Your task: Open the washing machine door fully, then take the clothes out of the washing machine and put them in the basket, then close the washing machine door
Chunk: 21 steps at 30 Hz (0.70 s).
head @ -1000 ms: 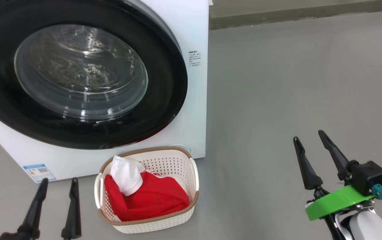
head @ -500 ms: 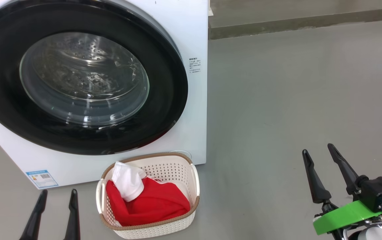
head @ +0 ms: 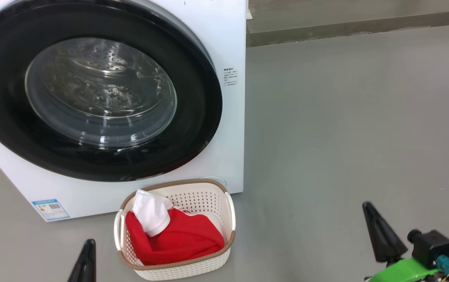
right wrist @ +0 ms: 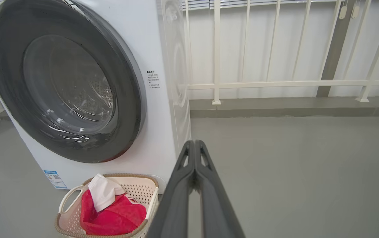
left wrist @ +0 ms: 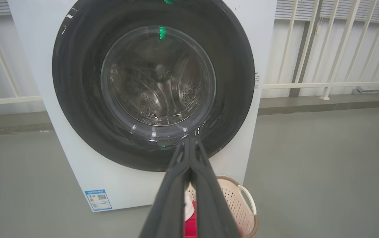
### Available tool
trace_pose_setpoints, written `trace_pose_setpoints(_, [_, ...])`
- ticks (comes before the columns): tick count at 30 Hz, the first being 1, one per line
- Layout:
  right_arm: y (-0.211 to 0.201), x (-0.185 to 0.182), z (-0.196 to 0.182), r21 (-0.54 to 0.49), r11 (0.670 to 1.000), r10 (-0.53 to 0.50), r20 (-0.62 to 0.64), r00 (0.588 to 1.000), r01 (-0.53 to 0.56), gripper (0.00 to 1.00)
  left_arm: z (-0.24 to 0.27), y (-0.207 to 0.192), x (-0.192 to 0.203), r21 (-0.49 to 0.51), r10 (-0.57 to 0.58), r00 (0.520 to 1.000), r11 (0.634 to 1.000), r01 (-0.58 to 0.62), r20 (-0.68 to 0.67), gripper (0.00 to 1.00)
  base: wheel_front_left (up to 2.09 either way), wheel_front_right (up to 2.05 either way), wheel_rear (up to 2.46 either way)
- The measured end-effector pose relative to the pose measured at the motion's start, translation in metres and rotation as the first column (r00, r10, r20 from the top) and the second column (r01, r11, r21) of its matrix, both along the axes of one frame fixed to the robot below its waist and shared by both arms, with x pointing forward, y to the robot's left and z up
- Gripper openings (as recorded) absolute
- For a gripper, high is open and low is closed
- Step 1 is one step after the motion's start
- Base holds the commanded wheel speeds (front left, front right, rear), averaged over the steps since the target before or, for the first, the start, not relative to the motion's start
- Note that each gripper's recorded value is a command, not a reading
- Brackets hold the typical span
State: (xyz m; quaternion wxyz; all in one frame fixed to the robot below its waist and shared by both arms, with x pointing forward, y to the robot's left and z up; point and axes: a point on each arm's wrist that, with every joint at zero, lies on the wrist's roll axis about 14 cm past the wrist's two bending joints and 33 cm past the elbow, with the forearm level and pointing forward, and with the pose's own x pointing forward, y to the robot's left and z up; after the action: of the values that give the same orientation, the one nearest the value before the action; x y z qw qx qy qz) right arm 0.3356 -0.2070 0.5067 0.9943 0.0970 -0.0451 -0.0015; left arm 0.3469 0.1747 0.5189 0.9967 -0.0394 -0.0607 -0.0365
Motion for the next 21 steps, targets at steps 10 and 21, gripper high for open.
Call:
trace_pose_setpoints(10, [0.000, -0.005, -0.018, 0.101, 0.995, -0.010, -0.066, 0.998, 0.016, 0.00, -0.014, 0.003, -0.002, -0.107, 0.016, 0.998, 0.994, -0.022, -0.062, 0.00, 0.00, 0.00, 0.00])
trace_pose_setpoints(21, [-0.002, -0.002, -0.024, 0.224, 0.974, -0.018, -0.094, 0.995, 0.038, 0.00, -0.023, 0.008, -0.002, -0.241, 0.026, 0.994, 0.969, -0.052, -0.109, 0.00, 0.00, 0.00, 0.00])
